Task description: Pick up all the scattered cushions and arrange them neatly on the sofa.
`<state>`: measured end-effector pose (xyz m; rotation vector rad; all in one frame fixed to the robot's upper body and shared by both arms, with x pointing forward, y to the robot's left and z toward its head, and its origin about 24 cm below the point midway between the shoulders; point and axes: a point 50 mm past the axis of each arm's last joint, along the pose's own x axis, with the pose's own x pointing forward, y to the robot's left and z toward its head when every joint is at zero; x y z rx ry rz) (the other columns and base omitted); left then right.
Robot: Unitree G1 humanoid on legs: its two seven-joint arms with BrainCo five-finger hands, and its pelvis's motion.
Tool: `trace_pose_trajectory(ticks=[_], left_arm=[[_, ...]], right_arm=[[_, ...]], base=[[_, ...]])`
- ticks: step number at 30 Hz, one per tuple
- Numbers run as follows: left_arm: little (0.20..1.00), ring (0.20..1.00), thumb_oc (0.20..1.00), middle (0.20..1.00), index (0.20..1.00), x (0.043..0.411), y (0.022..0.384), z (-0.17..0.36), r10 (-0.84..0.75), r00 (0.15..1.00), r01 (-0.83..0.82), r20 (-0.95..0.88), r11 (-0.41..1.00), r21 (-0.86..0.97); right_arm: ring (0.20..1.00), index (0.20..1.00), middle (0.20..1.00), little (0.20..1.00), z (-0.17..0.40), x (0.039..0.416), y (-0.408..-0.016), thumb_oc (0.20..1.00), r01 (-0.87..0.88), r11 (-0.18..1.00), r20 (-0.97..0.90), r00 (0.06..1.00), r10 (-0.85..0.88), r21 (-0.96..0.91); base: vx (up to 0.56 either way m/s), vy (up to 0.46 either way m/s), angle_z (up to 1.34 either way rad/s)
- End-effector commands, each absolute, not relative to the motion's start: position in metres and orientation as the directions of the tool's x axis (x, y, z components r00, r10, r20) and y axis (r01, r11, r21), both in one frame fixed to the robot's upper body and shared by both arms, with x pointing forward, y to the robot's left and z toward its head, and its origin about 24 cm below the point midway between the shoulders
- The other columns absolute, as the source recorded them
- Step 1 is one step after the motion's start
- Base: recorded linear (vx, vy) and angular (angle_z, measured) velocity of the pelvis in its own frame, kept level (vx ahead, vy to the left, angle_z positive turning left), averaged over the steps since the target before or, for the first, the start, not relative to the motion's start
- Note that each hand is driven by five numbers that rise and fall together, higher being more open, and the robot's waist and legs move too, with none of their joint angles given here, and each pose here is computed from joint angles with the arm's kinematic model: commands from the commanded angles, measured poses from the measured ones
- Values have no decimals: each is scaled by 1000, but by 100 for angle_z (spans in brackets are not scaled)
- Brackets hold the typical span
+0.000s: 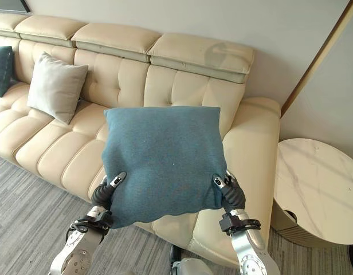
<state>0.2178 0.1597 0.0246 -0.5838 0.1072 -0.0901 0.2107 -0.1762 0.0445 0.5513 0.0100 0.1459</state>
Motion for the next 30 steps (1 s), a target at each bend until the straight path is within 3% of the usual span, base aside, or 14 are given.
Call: trace_pose_trajectory(ticks=[1, 13, 18, 21, 22, 23, 24, 25, 27, 30], left_arm=[[200, 200, 200, 200, 200, 223, 142, 74, -215, 954, 296, 211, 788, -539], [200, 200, 200, 200, 200, 226, 153, 60, -174, 972, 233, 159, 814, -532], [200, 200, 200, 200, 200, 258, 150, 72, -193, 962, 263, 194, 849, -458], [200, 200, 200, 200, 200, 291, 133, 106, -237, 922, 350, 307, 849, -395], [200, 200, 200, 200, 200, 321, 122, 148, -261, 874, 400, 411, 866, -301], [200, 200, 200, 200, 200, 321, 122, 149, -261, 873, 401, 412, 866, -300], [200, 200, 200, 200, 200, 344, 117, 206, -270, 800, 417, 536, 892, -173], [200, 200, 200, 200, 200, 344, 117, 207, -270, 798, 418, 538, 892, -172], [200, 200, 200, 200, 200, 355, 113, 284, -258, 681, 408, 685, 911, -63], [200, 200, 200, 200, 200, 355, 114, 318, -246, 621, 392, 744, 920, -23]], right_arm=[[200, 200, 200, 200, 86, 220, -143, 200, -397, 748, 291, 915, 278, 532], [200, 200, 200, 200, 66, 227, -146, 200, -328, 800, 190, 944, 269, 503], [200, 200, 200, 200, 80, 255, -127, 200, -381, 826, 224, 923, 313, 416], [200, 200, 200, 200, 117, 284, -104, 200, -439, 840, 339, 881, 331, 319], [200, 200, 200, 200, 160, 310, -87, 200, -447, 867, 453, 834, 314, 222], [200, 200, 200, 200, 161, 311, -87, 200, -447, 867, 455, 834, 313, 222], [200, 200, 200, 200, 215, 331, -73, 200, -437, 890, 575, 765, 290, 132], [200, 200, 200, 200, 216, 331, -73, 200, -437, 890, 577, 763, 289, 132], [200, 200, 200, 200, 289, 338, -65, 200, -383, 923, 736, 635, 236, 34], [200, 200, 200, 200, 323, 335, -67, 200, -330, 944, 805, 558, 202, -8]], base=[[142, 99, -40], [171, 213, -67], [-62, 144, -51], [-293, 85, -14], [-348, 60, -14], [-392, 48, -13], [-166, 14, -11], [-222, 12, -21], [-90, -3, -23], [-50, -16, -11]])
